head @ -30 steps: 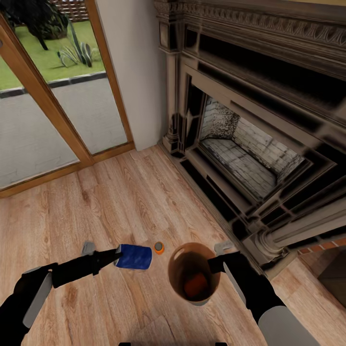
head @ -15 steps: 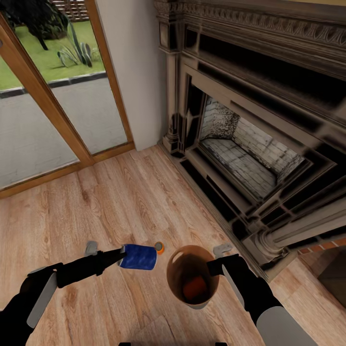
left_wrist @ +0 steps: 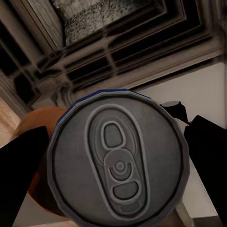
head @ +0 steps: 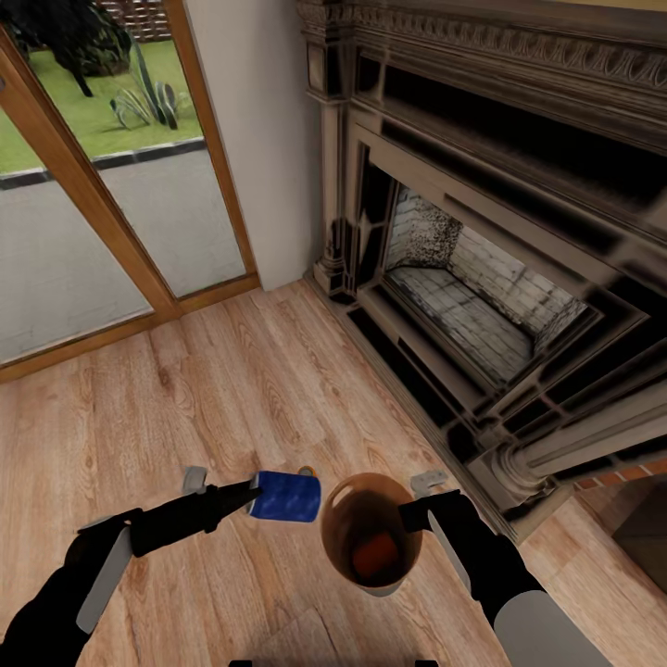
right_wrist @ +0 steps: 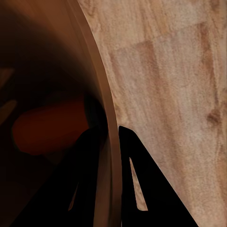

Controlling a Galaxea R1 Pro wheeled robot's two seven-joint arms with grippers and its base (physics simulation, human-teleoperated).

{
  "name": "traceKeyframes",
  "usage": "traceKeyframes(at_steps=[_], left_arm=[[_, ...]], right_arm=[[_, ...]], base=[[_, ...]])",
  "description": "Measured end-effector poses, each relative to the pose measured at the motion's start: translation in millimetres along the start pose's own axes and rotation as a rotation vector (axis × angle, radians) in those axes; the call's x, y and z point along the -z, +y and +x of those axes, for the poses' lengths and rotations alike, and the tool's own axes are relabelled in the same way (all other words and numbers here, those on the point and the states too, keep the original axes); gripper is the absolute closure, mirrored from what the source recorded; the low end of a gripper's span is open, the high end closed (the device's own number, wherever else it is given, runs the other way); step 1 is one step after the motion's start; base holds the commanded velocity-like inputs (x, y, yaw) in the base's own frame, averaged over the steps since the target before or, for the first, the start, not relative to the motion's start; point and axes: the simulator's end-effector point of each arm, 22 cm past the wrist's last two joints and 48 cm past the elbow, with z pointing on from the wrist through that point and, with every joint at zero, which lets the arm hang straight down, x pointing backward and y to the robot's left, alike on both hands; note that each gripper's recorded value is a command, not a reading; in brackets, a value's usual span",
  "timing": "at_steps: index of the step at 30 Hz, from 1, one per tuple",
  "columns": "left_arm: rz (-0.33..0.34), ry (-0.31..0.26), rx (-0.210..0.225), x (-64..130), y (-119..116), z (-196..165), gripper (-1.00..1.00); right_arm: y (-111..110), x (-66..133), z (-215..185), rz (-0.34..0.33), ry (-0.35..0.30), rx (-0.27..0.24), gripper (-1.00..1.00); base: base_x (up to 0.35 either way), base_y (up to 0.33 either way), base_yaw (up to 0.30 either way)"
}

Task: Put the three can of soda from the living room inside the tash can in the kitchen.

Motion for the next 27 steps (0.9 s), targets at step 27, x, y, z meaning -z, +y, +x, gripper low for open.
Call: traceKeyframes(at_steps=[27], left_arm=[[0.043, 0.008, 0.030, -26.8, -13, 15, 1.00]], right_arm=[[18, -2.8, 3, -0.022, 0.012, -0.001, 1.00]], base=[[0.000, 0.000, 0.000]])
